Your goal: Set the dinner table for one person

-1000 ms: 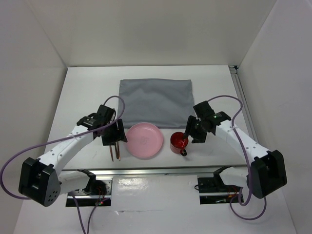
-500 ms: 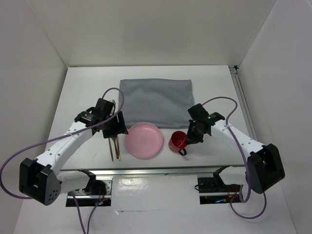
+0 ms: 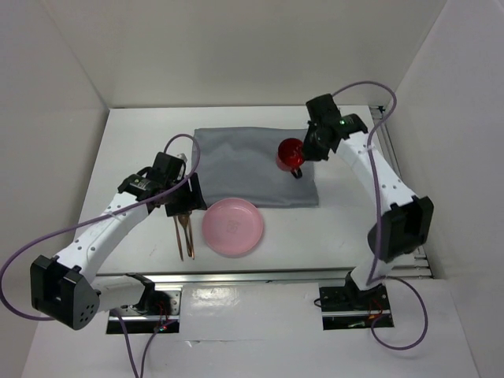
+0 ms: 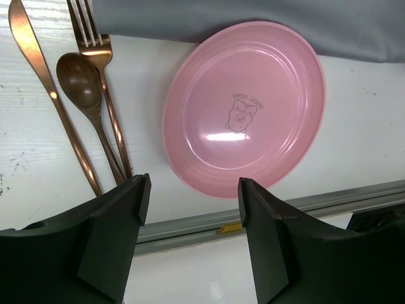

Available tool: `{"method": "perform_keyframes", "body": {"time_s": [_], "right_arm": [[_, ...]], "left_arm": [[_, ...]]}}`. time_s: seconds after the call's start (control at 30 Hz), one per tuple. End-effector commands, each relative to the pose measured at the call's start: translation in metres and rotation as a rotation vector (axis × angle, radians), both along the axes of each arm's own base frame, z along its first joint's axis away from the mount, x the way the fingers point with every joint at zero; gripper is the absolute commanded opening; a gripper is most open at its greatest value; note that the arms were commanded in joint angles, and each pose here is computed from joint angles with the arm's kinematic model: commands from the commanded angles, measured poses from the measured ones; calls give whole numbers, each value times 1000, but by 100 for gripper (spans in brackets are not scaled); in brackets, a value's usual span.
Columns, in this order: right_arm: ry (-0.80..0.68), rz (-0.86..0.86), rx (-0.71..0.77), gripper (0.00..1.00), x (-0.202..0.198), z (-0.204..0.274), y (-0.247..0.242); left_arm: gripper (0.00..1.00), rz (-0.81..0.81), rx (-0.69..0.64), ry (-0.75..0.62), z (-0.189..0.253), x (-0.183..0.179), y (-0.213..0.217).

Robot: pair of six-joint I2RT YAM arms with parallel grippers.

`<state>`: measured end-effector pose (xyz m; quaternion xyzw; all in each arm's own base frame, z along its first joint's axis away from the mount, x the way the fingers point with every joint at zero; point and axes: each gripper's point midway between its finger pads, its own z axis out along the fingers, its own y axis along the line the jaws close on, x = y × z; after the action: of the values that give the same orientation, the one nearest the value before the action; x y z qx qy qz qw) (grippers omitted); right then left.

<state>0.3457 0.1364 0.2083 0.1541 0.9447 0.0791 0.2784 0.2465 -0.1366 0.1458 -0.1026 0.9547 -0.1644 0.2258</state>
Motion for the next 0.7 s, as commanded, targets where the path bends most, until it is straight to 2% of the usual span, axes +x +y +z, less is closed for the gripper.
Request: {"method": "perform_keyframes", "body": {"time_s": [0.0,0.03,0.07,0.1,0.17,0.23,0.3,0.33,0.53,0.67], "right_arm": [[-138,-72,-15,0,73,34,-26],[-104,-81,-33,0,92,16,-30],[-122,-97,-28,0,107,18,-33],[-184,-117,-5,0,128,40,-39],[-144,-129,-17,0,154,16,-40],[-195,-166,0,0,181,31,-50],[-171,-157,22,0,207,5,-46],[-188,-161,33,0,209,13,-49],[-160,-160,83,0,235,-28,-47],[-115,-155,81,0,237,-55,-45]], "left_arm": [[74,-10,13,-41,15,3,2],[74,-10,13,-41,15,3,2],[74,-10,13,-41,15,3,2],[74,-10,17,-32,13,1,3],[74,-17,18,-42,16,1,3],[74,-27,18,-43,16,-1,1],[74,-27,21,-34,13,0,1],[74,-27,25,-25,10,-2,1],[74,-20,31,4,1,-5,2],[76,-20,43,35,-10,-10,4]]}}
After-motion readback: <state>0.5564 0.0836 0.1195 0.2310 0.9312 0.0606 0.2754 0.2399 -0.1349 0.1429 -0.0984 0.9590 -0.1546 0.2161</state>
